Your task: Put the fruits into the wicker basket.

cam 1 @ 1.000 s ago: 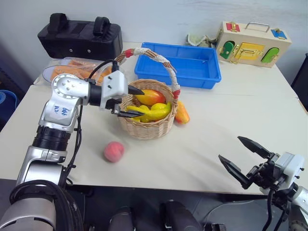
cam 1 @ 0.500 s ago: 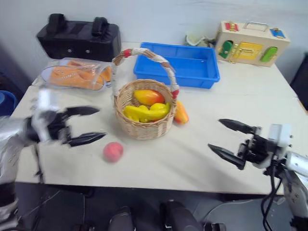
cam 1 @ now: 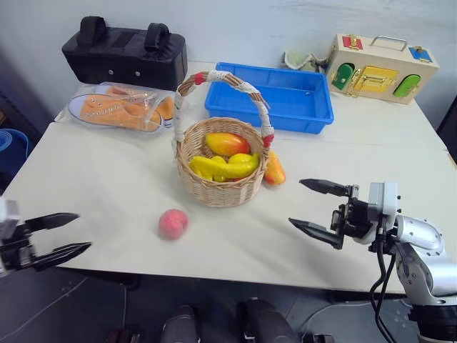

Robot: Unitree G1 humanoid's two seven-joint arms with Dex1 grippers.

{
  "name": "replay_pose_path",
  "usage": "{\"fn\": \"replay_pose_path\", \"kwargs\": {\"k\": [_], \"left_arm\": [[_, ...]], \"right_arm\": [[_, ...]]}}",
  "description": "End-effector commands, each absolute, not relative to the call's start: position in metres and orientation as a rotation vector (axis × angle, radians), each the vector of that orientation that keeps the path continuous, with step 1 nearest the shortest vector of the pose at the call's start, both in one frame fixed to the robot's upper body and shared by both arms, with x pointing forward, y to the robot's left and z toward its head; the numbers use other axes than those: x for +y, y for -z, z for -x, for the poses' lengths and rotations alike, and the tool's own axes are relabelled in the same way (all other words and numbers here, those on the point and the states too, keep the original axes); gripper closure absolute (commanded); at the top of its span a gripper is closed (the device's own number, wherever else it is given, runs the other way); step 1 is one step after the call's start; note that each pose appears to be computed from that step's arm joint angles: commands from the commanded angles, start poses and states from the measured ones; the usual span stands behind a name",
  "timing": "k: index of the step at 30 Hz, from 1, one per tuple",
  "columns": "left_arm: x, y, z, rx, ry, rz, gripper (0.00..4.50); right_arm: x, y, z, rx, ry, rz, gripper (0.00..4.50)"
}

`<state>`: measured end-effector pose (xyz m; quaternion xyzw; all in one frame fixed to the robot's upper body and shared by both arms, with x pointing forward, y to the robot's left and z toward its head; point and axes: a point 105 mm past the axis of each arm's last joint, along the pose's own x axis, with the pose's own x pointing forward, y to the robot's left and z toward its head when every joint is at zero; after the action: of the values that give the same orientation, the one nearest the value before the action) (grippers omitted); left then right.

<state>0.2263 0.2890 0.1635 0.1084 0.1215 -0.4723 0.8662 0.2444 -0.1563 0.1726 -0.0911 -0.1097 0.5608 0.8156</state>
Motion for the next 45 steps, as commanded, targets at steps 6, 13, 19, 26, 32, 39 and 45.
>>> {"fn": "replay_pose_path", "kwargs": {"k": [6, 13, 19, 26, 32, 39, 45], "left_arm": [[0.197, -0.15, -0.285, 0.144, 1.243, -0.297, 0.03], [0.185, -0.122, -0.289, 0.222, 1.337, -0.376, 0.03], [0.202, -0.111, -0.285, 0.259, 1.324, -0.429, 0.87], [0.183, -0.164, -0.285, 0.033, 1.346, -0.373, 1.84], [0.138, -0.257, -0.308, -0.231, 1.27, -0.3, 1.84], [0.1, -0.25, -0.354, -0.164, 1.154, -0.446, 1.84], [0.089, -0.244, -0.374, -0.176, 1.09, -0.492, 0.58]], "right_arm": [[-0.16, -0.18, -0.233, -0.227, -1.179, 0.234, 0.0], [-0.169, -0.175, -0.223, -0.187, -1.122, 0.235, 0.0], [-0.174, -0.172, -0.218, -0.178, -1.081, 0.233, 0.0], [-0.18, -0.178, -0.217, -0.221, -0.994, 0.216, 0.0], [-0.182, -0.197, -0.219, -0.297, -0.87, 0.134, 0.0], [-0.176, -0.199, -0.218, -0.32, -0.843, 0.107, 0.0], [-0.173, -0.194, -0.216, -0.333, -0.828, 0.1, 0.0]]}}
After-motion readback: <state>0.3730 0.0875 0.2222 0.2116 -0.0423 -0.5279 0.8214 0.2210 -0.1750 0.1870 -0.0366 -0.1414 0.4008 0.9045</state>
